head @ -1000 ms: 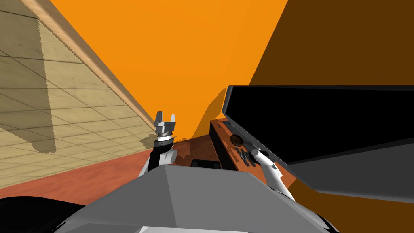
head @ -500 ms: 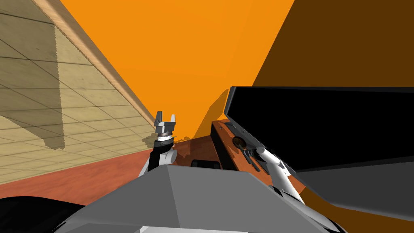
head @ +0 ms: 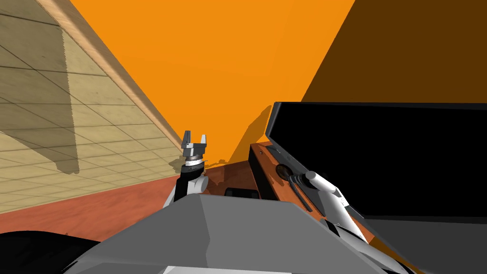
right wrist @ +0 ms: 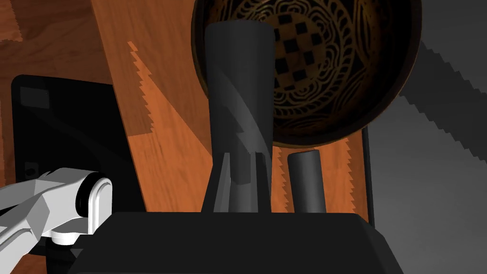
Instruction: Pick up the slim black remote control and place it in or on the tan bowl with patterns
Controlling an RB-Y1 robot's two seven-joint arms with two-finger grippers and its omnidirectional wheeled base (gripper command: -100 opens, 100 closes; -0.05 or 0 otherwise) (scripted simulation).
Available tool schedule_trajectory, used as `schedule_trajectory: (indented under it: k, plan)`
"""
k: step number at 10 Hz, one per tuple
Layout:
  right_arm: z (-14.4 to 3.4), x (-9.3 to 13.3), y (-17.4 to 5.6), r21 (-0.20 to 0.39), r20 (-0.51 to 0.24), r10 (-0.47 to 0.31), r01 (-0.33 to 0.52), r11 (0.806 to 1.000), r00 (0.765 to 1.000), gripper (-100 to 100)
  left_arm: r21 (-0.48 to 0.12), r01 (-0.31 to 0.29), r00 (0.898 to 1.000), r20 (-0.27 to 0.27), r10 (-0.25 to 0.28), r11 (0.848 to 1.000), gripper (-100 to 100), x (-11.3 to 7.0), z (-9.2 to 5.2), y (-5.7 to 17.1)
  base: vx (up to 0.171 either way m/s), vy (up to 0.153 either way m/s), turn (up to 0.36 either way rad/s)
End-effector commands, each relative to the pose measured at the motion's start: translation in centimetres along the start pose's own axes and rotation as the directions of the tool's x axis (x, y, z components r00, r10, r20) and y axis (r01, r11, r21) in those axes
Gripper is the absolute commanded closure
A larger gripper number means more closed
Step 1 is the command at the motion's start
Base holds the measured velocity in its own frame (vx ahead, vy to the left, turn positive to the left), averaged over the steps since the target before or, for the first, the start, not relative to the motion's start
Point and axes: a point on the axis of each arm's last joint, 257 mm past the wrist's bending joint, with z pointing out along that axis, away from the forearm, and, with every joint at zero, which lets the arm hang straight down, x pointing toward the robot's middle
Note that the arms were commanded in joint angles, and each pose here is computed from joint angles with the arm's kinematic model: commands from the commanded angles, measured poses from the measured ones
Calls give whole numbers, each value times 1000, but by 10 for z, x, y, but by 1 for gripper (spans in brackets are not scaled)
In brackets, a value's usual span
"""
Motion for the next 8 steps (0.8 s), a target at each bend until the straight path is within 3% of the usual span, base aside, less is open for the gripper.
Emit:
schedule_trajectory:
  k: [1, 4, 8]
  plan:
    - [-7, -2, 4, 4, 15, -9, 9, 1000, 1000, 100, 0, 0, 1000, 0, 0, 1000, 0, 0, 0, 0, 95, -8, 43]
    - [-20, -9, 12, 11, 59, -40, 39, 999, 997, 100, 0, 0, 1000, 0, 0, 1000, 0, 0, 0, 0, 101, -9, 54]
    - [-32, -29, 20, 21, 145, -99, 97, 995, 984, 100, 0, 0, 1000, 0, 0, 1000, 0, 0, 0, 0, 154, -40, 57]
